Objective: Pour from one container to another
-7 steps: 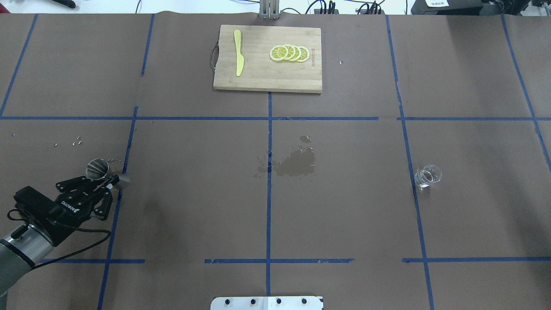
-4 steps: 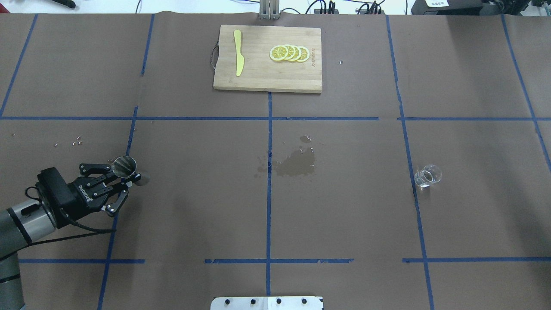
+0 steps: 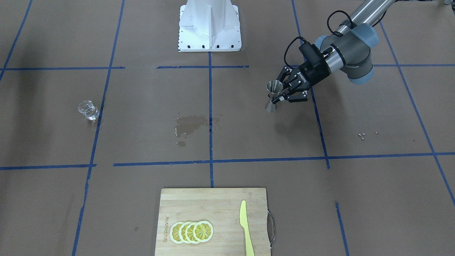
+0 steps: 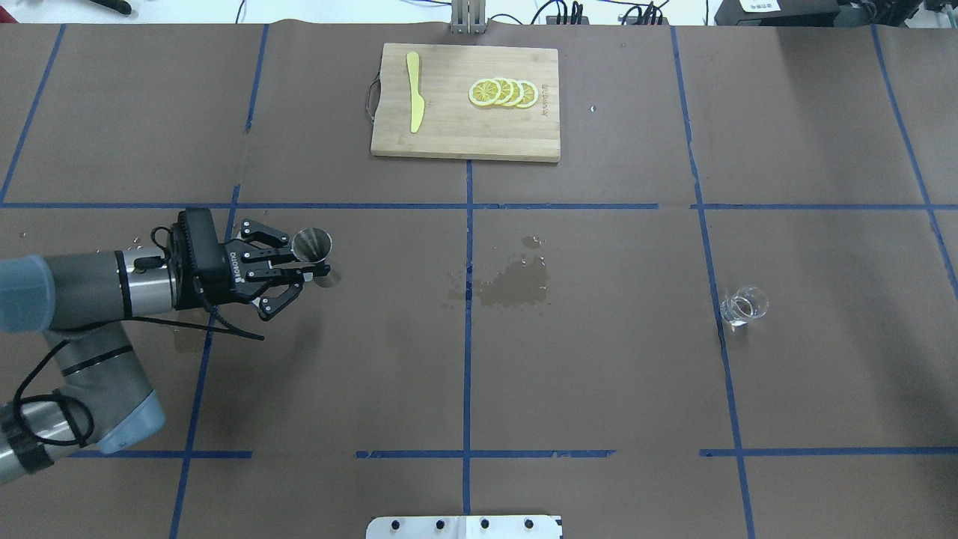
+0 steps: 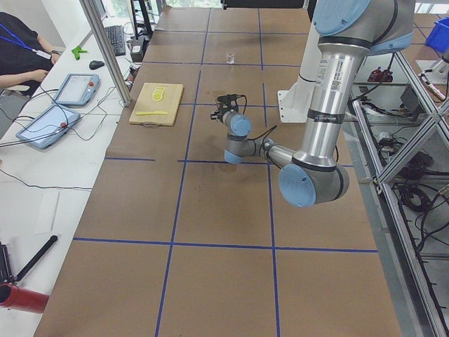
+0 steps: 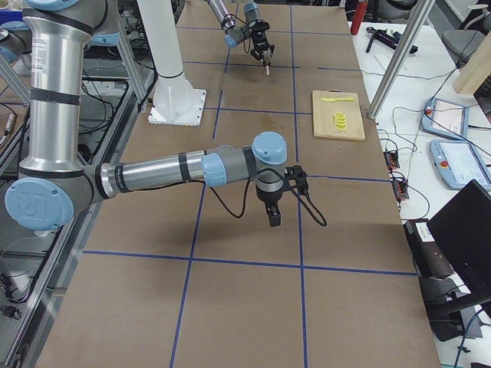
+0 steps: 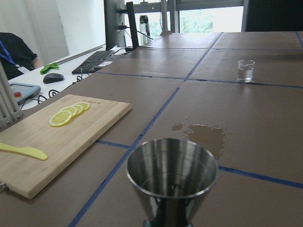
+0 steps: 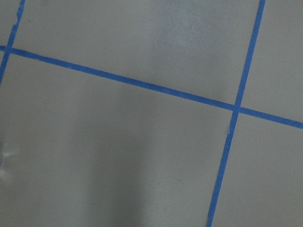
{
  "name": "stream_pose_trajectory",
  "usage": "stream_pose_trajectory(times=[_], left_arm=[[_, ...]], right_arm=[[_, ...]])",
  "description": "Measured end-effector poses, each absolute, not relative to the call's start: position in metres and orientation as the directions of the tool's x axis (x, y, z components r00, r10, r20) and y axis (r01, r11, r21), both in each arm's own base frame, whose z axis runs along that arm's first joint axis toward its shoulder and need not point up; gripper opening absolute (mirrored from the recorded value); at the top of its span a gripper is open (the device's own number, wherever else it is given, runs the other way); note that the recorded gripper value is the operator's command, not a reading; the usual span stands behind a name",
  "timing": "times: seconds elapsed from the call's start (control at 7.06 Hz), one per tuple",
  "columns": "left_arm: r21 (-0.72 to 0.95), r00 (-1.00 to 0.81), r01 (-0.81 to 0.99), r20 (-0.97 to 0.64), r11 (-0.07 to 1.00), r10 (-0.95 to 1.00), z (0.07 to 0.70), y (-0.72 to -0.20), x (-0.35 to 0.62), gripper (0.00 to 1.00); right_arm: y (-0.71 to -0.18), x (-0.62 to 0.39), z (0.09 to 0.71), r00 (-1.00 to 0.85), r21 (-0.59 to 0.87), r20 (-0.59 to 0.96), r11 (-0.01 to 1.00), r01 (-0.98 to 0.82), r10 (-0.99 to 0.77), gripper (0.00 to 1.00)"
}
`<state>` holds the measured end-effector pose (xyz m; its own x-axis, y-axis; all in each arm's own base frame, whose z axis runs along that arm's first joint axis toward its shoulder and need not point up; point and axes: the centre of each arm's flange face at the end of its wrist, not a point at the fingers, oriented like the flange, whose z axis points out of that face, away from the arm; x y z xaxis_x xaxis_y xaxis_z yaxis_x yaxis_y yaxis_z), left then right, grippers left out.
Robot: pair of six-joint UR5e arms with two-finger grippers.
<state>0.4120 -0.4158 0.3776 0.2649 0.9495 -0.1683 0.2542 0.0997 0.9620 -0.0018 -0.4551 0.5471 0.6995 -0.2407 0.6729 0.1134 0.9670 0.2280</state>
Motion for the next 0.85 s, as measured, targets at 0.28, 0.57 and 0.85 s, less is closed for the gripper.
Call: stream_pose_trajectory(times=[0.28, 0.57, 0.85], left_arm=[[0.972, 0.220, 0.208, -0.156, 0.110, 0.963, 0.317, -0.452, 0.458, 0.00], [0.980, 0.223, 0.175, -0.131, 0.092, 0.966, 0.284, -0.467, 0.484, 0.00], [0.981, 0.221, 0.177, -0.122, 0.083, 0.968, 0.271, -0.469, 0.495, 0.00]], right_arm=[[-0.466, -0.021, 0.526, 0.694, 0.212, 0.689, 0.974, 0.083, -0.209, 1.00], [-0.465, -0.069, 0.477, 0.682, 0.233, 0.707, 0.972, 0.022, -0.185, 1.00], [-0.437, -0.147, 0.420, 0.692, 0.226, 0.712, 0.972, -0.066, -0.118, 1.00]])
